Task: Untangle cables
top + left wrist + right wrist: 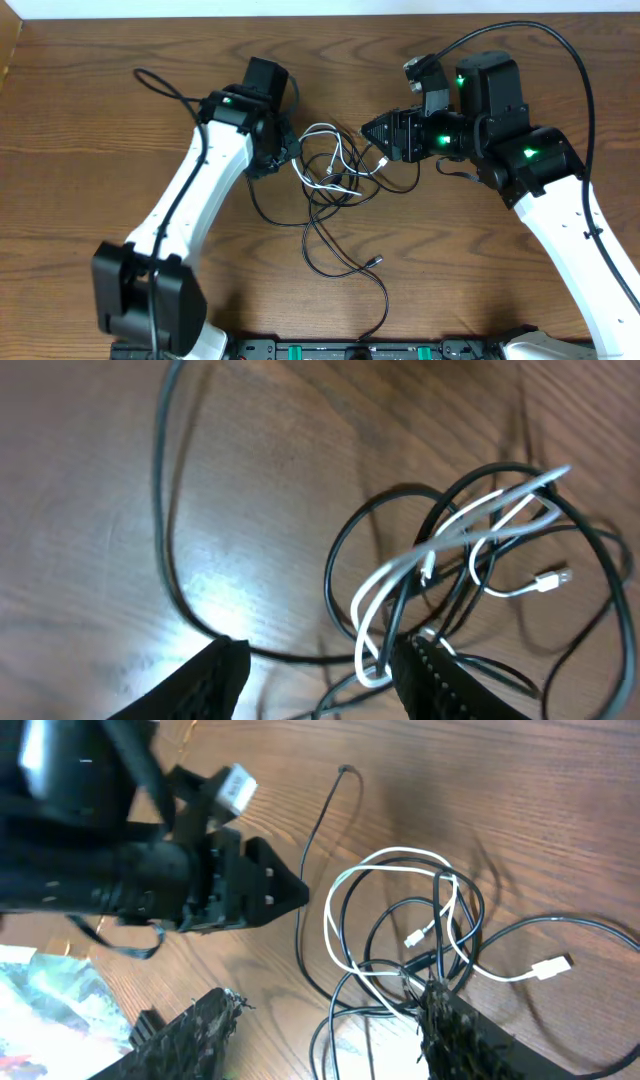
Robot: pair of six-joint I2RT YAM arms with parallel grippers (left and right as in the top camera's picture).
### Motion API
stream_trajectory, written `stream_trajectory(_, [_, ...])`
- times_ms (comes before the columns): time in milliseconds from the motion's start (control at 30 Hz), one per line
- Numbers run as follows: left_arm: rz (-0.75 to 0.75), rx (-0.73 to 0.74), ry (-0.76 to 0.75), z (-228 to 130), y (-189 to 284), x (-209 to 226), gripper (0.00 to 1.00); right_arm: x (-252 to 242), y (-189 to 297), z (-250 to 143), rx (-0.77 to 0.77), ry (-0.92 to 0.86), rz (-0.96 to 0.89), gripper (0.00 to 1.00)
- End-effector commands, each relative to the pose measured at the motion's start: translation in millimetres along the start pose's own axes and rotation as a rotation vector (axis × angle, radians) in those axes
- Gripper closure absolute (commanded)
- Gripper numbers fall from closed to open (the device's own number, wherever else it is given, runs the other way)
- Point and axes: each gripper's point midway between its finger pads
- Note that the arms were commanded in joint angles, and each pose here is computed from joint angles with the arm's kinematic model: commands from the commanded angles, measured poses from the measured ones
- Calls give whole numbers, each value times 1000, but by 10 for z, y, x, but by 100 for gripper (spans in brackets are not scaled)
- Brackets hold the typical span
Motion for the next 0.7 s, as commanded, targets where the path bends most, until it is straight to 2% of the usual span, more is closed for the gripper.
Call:
stream_trajectory(0, [-44, 46, -111, -47, -124, -74, 47, 27, 55, 45, -20, 28, -2, 43])
stream_trajectory(67, [-106, 53, -161, -40, -153, -198, 47, 27, 55, 46, -20, 28, -2, 42])
stream_trajectory(200, [-134, 18, -210, 45, -171, -274, 47, 27, 55, 45, -20, 28, -2, 42])
stream_trajectory(333, [-23, -27, -228, 151, -249, -97, 47, 26, 55, 43, -19, 27, -3, 41])
stream_trajectory(433, [-2, -24, -246, 163, -313, -66, 47, 26, 55, 43, -19, 27, -2, 41])
stream_trajectory(667, [-109, 43, -376, 51, -418, -244, 47, 27, 55, 44, -19, 28, -2, 41])
Point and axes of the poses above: each gripper's point midway between its finger pads, its own y axis back along the fingers, its own x axis along the line the jaws close on, z = x × y, and after that the axes turned 5 degrees about -y, right-handed
